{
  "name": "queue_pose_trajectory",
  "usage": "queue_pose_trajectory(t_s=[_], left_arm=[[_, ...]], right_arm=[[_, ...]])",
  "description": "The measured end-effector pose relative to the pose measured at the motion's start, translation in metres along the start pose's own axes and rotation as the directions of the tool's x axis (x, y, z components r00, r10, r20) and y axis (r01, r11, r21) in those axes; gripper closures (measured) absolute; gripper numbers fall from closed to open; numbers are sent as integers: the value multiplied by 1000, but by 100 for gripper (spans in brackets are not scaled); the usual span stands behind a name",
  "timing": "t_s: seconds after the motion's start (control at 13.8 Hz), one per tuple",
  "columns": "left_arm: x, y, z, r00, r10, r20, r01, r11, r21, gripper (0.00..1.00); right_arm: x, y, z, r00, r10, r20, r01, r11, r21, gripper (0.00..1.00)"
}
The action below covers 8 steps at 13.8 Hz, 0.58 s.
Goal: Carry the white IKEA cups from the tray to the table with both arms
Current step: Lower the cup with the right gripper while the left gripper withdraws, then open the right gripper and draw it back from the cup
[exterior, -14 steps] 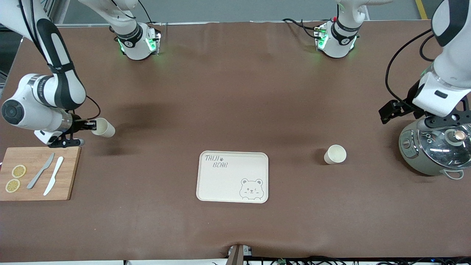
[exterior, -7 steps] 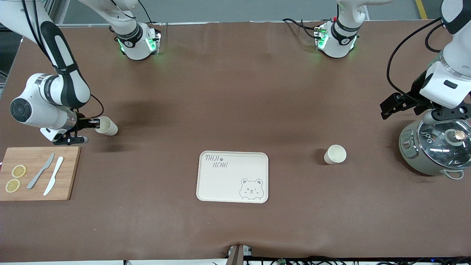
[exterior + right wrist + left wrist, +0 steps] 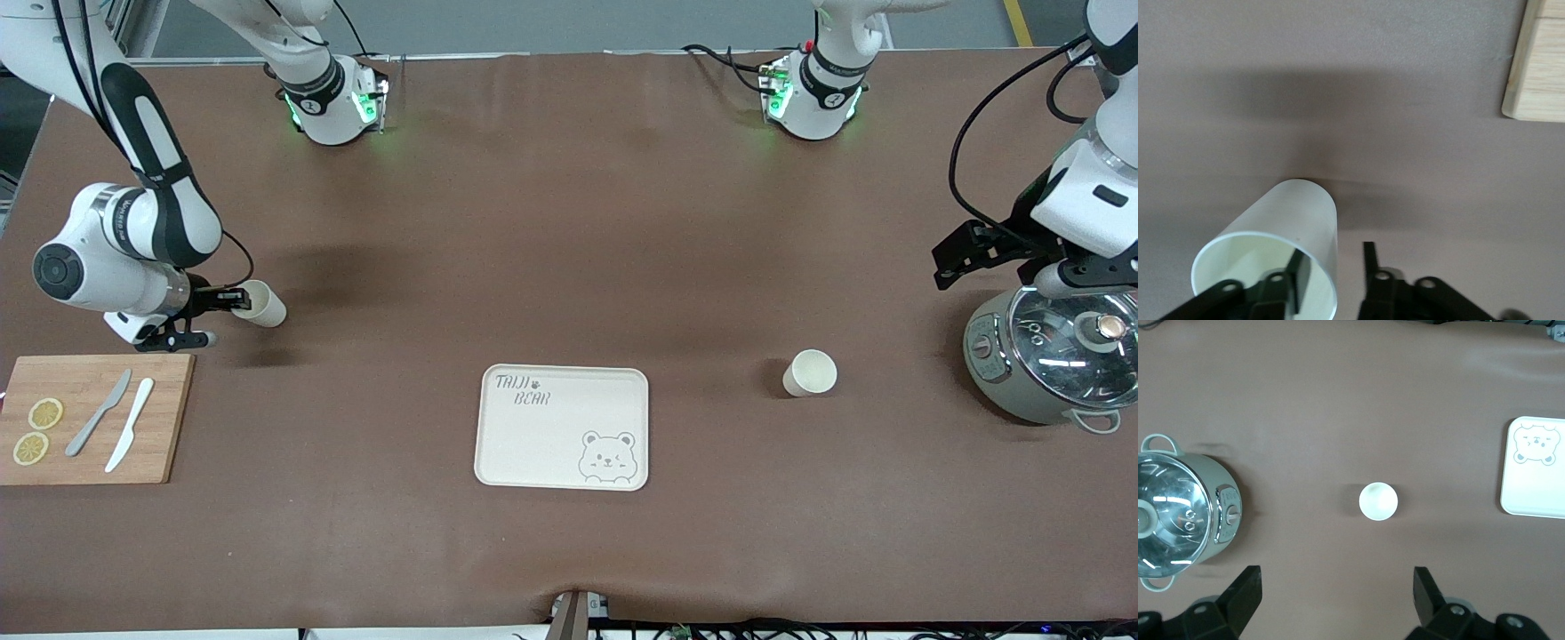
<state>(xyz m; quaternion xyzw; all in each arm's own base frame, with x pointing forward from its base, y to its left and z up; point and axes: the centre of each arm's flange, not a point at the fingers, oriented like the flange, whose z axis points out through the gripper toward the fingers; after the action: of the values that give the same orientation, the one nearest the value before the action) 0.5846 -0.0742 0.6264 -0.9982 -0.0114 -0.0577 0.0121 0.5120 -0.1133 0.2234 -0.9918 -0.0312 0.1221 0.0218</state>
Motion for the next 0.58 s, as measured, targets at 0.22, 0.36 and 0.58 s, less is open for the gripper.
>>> queue_pose_trajectory(t_s=[0.22,0.36,0.58], left_arm=[[-2,-18,-4,1000,22,22,-22,1000,7,0],[-9,-31,-10,999,18,50,-19,1000,13,0],[-20,-29,-24,998,25,58,-25,1000,16,0]], right_arm=[[11,11,-33,999,-26,18,26,1000,8,21],[24,17,-79,999,-36,16,36,999,7,1],[41,11,-148,998,-46,-31,47,999,18,0]])
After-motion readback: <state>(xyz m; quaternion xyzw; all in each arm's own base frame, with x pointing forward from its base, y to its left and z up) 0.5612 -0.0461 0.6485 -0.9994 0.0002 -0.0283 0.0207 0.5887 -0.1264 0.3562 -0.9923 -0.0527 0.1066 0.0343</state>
